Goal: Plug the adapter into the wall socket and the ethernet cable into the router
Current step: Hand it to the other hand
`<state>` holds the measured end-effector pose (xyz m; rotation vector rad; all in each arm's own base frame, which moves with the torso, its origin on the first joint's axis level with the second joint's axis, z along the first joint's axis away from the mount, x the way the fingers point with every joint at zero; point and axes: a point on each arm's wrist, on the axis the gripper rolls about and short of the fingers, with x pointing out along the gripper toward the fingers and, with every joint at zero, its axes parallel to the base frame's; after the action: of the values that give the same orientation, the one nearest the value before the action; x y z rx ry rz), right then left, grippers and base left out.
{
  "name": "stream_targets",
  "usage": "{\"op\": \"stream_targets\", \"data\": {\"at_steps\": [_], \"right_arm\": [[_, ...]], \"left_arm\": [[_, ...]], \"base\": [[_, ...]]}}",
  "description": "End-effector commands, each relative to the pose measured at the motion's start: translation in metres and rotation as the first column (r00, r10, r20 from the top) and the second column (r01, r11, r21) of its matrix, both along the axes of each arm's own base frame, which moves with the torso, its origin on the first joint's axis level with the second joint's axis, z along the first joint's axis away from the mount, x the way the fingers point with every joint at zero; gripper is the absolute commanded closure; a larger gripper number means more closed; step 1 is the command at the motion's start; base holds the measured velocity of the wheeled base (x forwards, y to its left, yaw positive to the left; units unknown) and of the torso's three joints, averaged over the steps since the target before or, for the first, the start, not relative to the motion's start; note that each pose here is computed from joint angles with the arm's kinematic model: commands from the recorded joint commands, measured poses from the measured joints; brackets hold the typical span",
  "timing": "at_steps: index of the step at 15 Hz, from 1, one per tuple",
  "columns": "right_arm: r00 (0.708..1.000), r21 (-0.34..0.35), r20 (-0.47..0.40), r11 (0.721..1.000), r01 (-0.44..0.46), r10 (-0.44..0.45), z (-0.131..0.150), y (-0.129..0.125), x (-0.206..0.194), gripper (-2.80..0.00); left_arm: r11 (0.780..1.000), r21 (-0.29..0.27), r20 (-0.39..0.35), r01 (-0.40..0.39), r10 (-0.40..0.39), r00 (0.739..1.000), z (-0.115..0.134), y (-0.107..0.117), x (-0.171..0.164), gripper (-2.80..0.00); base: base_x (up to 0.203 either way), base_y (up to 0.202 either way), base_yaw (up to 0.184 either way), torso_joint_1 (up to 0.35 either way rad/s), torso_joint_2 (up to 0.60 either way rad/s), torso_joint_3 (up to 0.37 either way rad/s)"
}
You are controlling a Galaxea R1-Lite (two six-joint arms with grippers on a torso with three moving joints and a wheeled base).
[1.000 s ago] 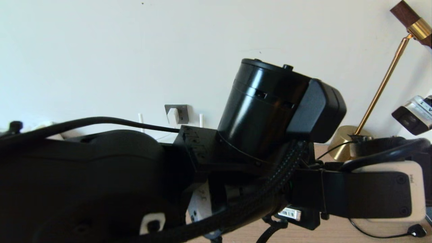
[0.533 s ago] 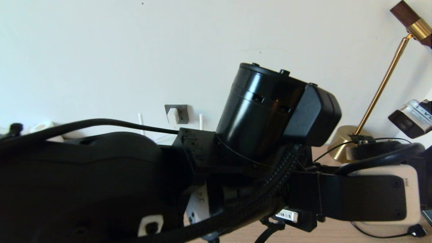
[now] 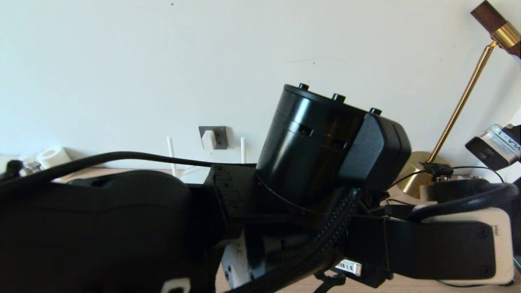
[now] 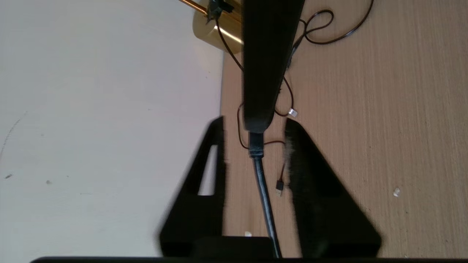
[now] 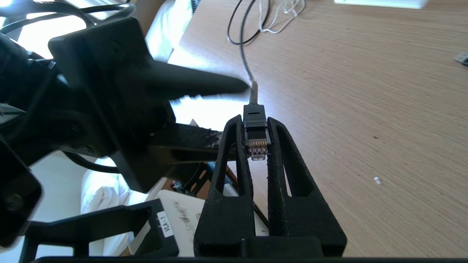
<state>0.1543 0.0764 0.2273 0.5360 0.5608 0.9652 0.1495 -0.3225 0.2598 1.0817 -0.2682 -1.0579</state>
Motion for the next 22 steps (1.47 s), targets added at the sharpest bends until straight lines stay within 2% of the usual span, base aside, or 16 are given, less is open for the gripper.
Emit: {"op": "stream_targets", "data": {"at_steps": [1, 4, 5, 7, 8, 9, 10, 12, 14, 15, 17, 18, 19, 22], "right_arm": [[1.0, 0.003, 0.0, 1.0, 0.005, -0.005, 0.0, -0.001, -0.001, 0.0], [0.998, 0.005, -0.017, 0.998, 0.068, -0.068, 0.0, -0.002, -0.002, 0.0], [0.995, 0.032, -0.052, 0.996, 0.083, -0.081, 0.003, -0.002, -0.002, 0.0], [0.981, 0.14, -0.167, 0.982, 0.123, -0.099, 0.016, -0.002, 0.0, 0.0], [0.969, 0.21, -0.227, 0.967, 0.143, -0.094, 0.025, -0.001, 0.001, 0.0], [0.957, 0.277, -0.282, 0.949, 0.153, -0.073, 0.034, 0.0, 0.003, 0.0], [0.942, 0.334, -0.334, 0.93, 0.156, -0.038, 0.04, 0.001, 0.006, 0.0], [0.913, 0.39, -0.407, 0.908, 0.152, 0.022, 0.044, 0.007, 0.018, 0.0], [0.875, 0.425, -0.482, 0.887, 0.179, 0.055, 0.049, 0.01, 0.027, 0.0], [0.846, 0.438, -0.528, 0.877, 0.197, 0.074, 0.049, 0.012, 0.031, 0.0], [0.789, 0.452, -0.595, 0.875, 0.171, 0.154, 0.048, 0.015, 0.036, 0.0], [0.761, 0.461, -0.621, 0.872, 0.165, 0.184, 0.049, 0.016, 0.036, 0.0], [0.756, 0.468, -0.622, 0.871, 0.151, 0.203, 0.051, 0.016, 0.037, 0.0], [0.732, 0.479, -0.622, 0.875, 0.075, 0.278, 0.056, 0.016, 0.035, 0.0]], "left_arm": [[1.0, -0.028, 0.022, -0.002, 0.003, 1.0, 0.007, 0.005, -0.002, -2.8], [0.998, -0.058, 0.047, -0.011, 0.014, 0.999, 0.019, 0.037, -0.012, -2.8], [0.997, -0.076, 0.064, -0.019, 0.024, 0.998, 0.027, 0.052, -0.016, -2.8], [0.994, -0.094, 0.094, -0.054, 0.063, 0.994, 0.034, 0.084, -0.012, -2.8], [0.995, -0.089, 0.11, -0.054, 0.064, 0.992, 0.03, 0.096, -0.005, -2.8], [0.993, -0.117, 0.146, -0.026, 0.043, 0.988, 0.028, 0.102, 0.0, -2.8], [0.986, -0.164, 0.188, 0.017, 0.014, 0.982, 0.027, 0.103, 0.003, -2.8], [0.97, -0.216, 0.248, 0.114, -0.059, 0.967, 0.02, 0.103, 0.005, -2.8], [0.962, -0.209, 0.312, 0.174, -0.103, 0.945, 0.016, 0.101, 0.005, -2.8], [0.958, -0.213, 0.33, 0.193, -0.116, 0.937, 0.015, 0.098, 0.007, -2.8], [0.937, -0.226, 0.36, 0.268, -0.175, 0.916, 0.012, 0.089, 0.012, -2.8], [0.922, -0.225, 0.386, 0.315, -0.212, 0.898, 0.01, 0.084, 0.014, -2.8], [0.913, -0.21, 0.403, 0.349, -0.244, 0.882, 0.006, 0.081, 0.015, -2.8], [0.922, -0.171, 0.366, 0.349, -0.269, 0.891, -0.013, 0.085, 0.017, -2.8]], "base": [[0.0, 0.0, 0.0, 0.0, 0.0, 0.0], [0.0, 0.0, 0.0, 0.0, 0.0, 0.0], [0.0, 0.0, 0.0, 0.0, 0.0, 0.0], [0.0, 0.0, 0.0, 0.0, 0.0, 0.0], [0.0, 0.0, 0.0, 0.0, 0.0, 0.0], [0.0, 0.0, 0.0, 0.0, 0.0, 0.0], [0.0, 0.0, 0.0, 0.0, 0.0, 0.0], [0.0, 0.0, 0.0, 0.0, 0.0, 0.0], [0.0, 0.0, 0.0, 0.0, 0.0, 0.0], [0.0, 0.0, 0.0, 0.0, 0.0, 0.0], [0.0, 0.0, 0.0, 0.0, 0.0, 0.0], [0.0, 0.0, 0.0, 0.0, 0.0, 0.0], [0.0, 0.0, 0.0, 0.0, 0.0, 0.0], [0.0, 0.0, 0.0, 0.0, 0.0, 0.0]]}}
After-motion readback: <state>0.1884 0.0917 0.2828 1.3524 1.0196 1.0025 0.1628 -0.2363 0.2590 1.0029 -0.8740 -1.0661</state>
